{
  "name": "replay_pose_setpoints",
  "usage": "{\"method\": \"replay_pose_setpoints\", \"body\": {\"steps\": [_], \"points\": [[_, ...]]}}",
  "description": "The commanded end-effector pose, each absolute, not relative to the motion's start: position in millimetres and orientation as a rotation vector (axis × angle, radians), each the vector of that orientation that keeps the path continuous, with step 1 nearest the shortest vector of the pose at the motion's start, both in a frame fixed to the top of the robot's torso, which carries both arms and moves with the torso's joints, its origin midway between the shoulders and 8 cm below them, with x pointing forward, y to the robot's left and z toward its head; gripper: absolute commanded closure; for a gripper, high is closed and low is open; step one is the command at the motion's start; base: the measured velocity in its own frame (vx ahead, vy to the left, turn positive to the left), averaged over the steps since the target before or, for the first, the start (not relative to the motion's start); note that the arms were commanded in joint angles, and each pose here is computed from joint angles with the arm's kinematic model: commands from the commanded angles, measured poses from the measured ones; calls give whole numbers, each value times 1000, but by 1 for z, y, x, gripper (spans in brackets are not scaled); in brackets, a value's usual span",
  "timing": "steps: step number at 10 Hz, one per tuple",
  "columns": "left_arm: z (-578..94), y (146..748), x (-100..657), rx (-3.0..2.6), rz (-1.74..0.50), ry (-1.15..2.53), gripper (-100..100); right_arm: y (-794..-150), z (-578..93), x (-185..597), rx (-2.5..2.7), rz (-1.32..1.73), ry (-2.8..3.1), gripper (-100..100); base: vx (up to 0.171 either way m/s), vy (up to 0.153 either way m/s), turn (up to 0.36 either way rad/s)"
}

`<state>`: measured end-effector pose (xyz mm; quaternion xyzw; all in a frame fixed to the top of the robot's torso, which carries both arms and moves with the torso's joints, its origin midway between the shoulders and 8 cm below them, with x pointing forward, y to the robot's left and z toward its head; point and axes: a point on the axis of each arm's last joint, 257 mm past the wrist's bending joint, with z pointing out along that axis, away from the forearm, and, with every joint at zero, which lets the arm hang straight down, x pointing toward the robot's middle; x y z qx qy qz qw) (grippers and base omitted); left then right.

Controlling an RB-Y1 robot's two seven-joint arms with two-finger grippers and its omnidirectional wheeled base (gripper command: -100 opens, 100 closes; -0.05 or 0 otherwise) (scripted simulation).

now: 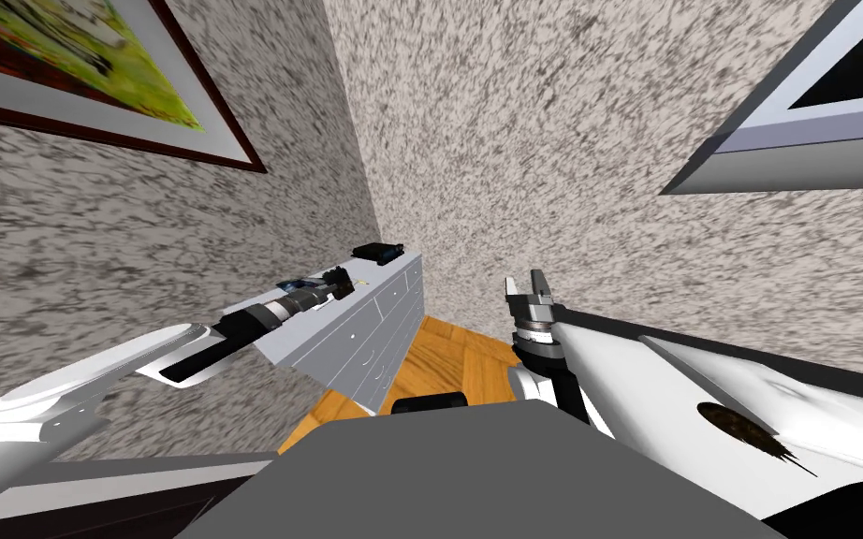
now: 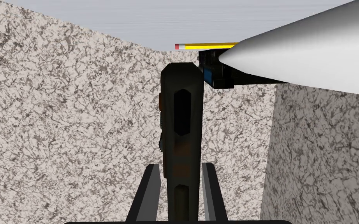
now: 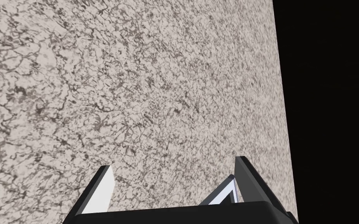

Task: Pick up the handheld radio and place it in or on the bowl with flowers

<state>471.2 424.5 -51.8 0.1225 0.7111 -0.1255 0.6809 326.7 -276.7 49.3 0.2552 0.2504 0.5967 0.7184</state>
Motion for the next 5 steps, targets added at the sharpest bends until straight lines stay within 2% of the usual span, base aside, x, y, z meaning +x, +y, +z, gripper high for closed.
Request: {"method": "replay_pose_setpoints", "body": {"steps": [1,2,3,5], "points": [[-45,440,477,252,-246,1588,100,-277,49,327,565,1320,554,0,-141,27,-147],[-43,441,479,252,-245,1584,100,-277,49,327,564,1320,554,0,-149,84,-75],[-42,438,480,257,-251,1579,100,-277,49,327,564,1320,554,0,-128,167,-27],[-40,423,482,289,-293,1566,100,-277,49,327,564,1319,554,0,-102,273,28]]}}
